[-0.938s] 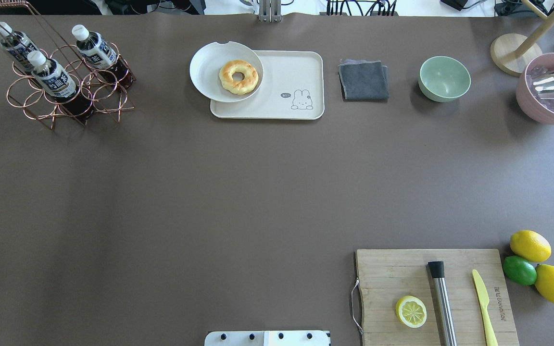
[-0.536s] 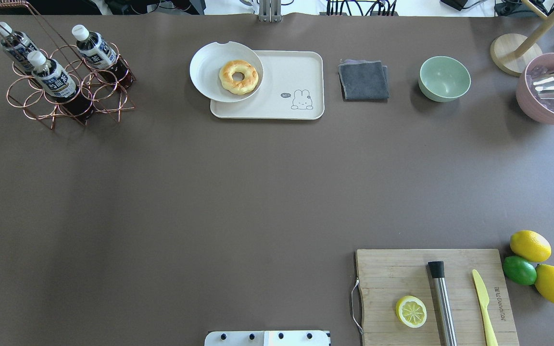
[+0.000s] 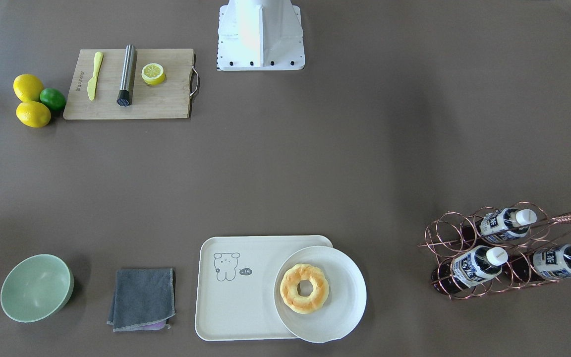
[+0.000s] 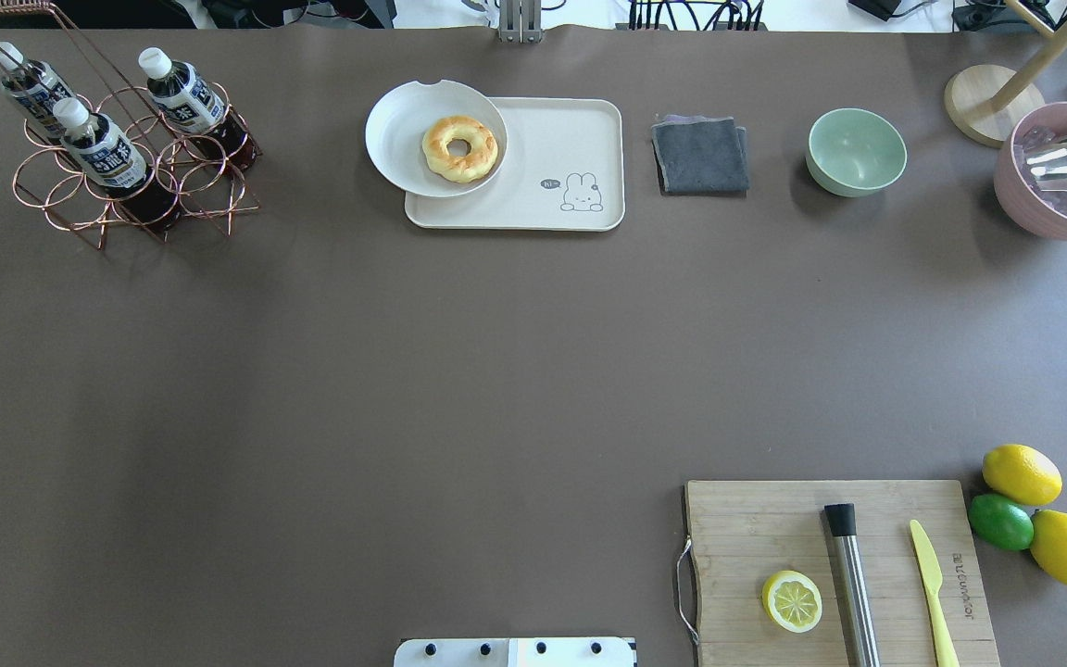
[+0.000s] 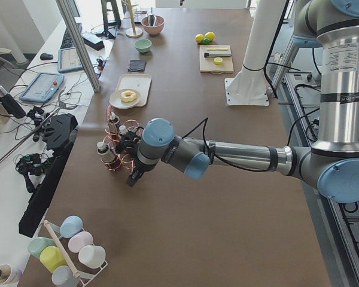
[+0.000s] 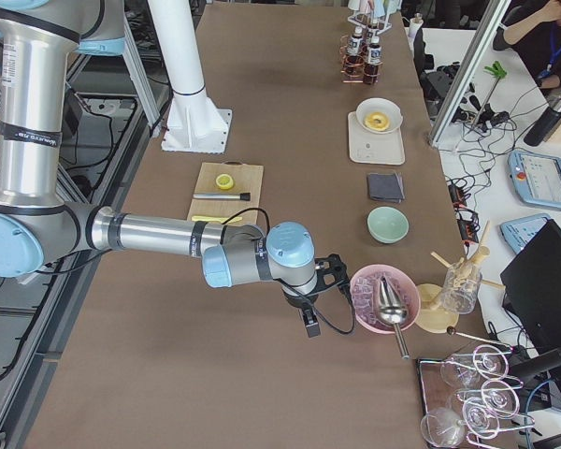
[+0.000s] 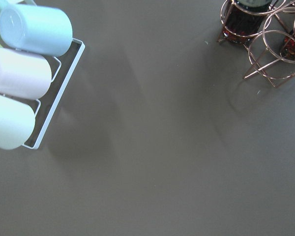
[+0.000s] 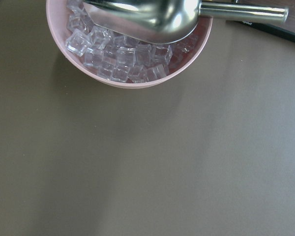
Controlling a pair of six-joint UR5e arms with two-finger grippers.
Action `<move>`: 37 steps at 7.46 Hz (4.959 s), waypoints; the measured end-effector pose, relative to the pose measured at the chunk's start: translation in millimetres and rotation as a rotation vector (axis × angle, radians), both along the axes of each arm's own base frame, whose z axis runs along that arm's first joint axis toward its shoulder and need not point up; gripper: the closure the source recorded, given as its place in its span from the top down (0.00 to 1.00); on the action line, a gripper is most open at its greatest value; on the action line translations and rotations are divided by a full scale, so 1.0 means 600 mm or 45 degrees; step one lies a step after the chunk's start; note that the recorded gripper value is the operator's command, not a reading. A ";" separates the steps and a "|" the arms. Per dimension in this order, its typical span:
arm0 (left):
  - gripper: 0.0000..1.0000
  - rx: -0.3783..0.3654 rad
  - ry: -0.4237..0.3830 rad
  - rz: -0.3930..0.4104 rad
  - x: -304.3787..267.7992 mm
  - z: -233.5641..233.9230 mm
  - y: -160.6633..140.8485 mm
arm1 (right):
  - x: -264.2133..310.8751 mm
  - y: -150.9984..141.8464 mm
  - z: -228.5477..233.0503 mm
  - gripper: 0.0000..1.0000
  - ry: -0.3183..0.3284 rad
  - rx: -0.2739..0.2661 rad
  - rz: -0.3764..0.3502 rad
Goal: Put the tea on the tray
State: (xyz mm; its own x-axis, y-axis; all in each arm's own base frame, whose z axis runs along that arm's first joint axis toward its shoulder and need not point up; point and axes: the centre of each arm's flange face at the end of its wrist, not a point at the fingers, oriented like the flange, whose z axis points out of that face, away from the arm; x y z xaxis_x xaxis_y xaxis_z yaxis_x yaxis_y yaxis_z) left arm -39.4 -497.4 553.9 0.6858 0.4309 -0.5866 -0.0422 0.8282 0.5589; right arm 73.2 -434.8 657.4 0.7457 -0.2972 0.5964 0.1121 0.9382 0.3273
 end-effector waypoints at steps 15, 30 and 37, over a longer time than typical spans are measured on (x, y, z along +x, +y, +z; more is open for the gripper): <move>0.89 0.149 0.158 -0.630 0.432 -0.188 -0.080 | -0.042 -0.026 -0.075 1.00 -0.113 -0.022 0.107; 0.00 0.157 0.175 -0.663 0.418 -0.185 -0.103 | -0.042 -0.026 -0.077 1.00 -0.118 -0.028 0.115; 0.00 0.175 0.256 -0.667 0.324 -0.255 -0.107 | -0.042 -0.026 -0.077 1.00 -0.118 -0.026 0.114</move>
State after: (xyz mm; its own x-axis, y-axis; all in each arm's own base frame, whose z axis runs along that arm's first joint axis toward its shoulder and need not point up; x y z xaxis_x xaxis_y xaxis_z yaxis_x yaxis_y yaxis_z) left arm 155.3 -561.6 400.8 0.7088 0.1453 -0.6902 0.4723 0.6291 0.6174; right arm 47.8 -450.1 611.1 0.7103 -0.2190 0.6690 -0.0020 0.9497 0.3131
